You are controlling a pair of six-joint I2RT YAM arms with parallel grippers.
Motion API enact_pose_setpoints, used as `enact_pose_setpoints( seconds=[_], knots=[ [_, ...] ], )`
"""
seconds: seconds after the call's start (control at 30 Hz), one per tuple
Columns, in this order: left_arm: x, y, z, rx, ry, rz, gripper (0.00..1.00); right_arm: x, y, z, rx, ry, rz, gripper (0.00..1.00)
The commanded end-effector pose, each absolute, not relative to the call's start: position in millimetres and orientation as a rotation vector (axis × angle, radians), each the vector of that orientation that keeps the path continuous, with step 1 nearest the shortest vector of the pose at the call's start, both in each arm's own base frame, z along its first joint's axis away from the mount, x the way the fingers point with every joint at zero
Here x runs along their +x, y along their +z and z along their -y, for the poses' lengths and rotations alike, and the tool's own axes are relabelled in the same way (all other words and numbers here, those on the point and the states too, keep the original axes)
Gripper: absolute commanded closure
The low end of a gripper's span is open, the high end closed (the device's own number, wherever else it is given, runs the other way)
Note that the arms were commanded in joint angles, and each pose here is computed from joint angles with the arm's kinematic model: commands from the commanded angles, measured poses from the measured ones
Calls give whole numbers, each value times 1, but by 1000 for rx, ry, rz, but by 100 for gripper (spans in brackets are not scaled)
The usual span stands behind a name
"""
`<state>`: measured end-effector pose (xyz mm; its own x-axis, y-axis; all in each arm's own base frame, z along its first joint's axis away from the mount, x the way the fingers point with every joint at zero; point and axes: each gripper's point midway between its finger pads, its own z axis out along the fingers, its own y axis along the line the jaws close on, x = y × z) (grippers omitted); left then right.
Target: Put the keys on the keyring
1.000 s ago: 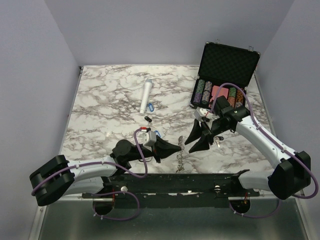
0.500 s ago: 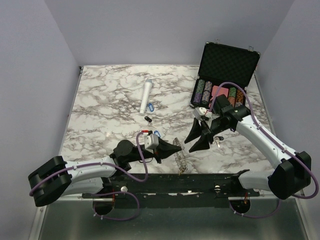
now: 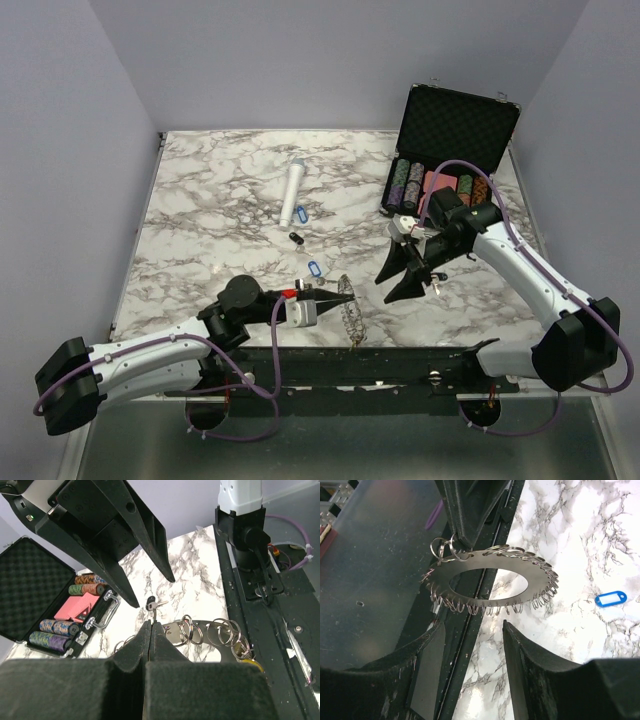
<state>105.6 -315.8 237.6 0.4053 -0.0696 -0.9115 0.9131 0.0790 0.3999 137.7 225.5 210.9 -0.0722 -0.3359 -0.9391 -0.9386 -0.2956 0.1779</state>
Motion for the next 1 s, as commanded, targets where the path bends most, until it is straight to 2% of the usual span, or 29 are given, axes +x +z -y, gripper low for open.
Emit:
enact_pose_setpoints(
  seconds=[0.0,0.97],
  knots=[
    [101,247,314,1306,-855,-784,100,135,210,-221,-1677,1369,-1343,41],
    [103,251,316,1095,-1015,-844,100,131,207,-221,-1671,1384,-1290,40]
  ],
)
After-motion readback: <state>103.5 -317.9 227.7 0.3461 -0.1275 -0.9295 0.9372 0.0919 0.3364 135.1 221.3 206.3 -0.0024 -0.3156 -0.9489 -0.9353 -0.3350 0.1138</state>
